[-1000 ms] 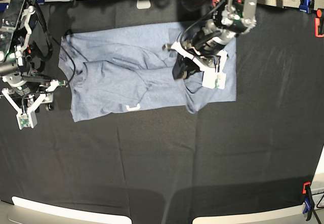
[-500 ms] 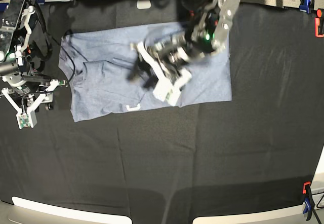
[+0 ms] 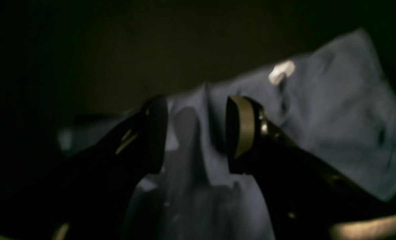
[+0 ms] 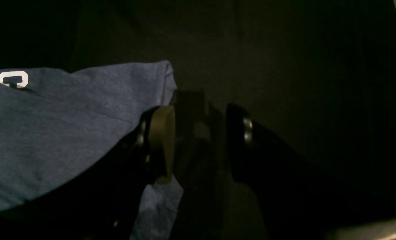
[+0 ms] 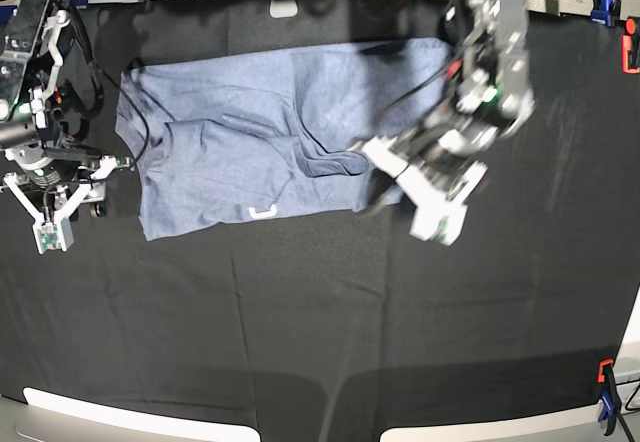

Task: Layout the t-shirt on the table in an organized manner, then fold the t-shirt properly
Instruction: 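Fold the shirt end with the left gripper toward the right gripper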

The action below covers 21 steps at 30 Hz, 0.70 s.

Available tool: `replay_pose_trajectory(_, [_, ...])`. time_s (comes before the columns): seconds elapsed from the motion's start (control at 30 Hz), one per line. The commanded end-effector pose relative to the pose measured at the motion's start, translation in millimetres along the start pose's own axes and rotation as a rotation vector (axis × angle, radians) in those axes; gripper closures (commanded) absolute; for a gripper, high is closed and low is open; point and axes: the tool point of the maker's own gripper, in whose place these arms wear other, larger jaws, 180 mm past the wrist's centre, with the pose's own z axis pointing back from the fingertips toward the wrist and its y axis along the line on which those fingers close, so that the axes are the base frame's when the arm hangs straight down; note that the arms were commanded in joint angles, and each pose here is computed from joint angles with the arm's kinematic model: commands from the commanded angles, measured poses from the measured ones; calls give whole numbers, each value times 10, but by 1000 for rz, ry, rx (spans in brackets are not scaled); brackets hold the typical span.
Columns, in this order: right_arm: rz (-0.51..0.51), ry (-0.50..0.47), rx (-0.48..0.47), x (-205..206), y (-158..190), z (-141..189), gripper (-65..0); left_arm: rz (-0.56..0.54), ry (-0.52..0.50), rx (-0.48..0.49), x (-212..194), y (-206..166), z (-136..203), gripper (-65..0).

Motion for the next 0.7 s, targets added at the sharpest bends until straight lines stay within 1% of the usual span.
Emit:
replay_pose_trajectory(0.0, [12,-50,-15,148,-64,46,-250,1,-52,-20,122,-20,32,-263])
replay_pose_trajectory(0.1, [12,-50,-14,149,-63,46,-250,0,-14,5,-91,95,133,-263])
replay_pose_trajectory(0.23, [1,-56,3,159,-33,46,-250,14,-22,9,-234,106,195,-262])
replay_pose_trajectory(0.43, [2,-42,3,132,-32,45,-250,61,61,-42,-631,-15,-11,-262])
replay_pose_trajectory(0.5, [2,-43,3,135,-32,45,-250,53,74,-71,-650,-109,-85,-262])
replay_pose_trajectory(0.6, [2,-42,3,134,-32,45,-250,19,55,-112,-518,-242,-171,-262])
replay_pose_trajectory(0.67, [2,-42,3,133,-31,45,-250,-22,46,-116,-427,-274,-225,-262])
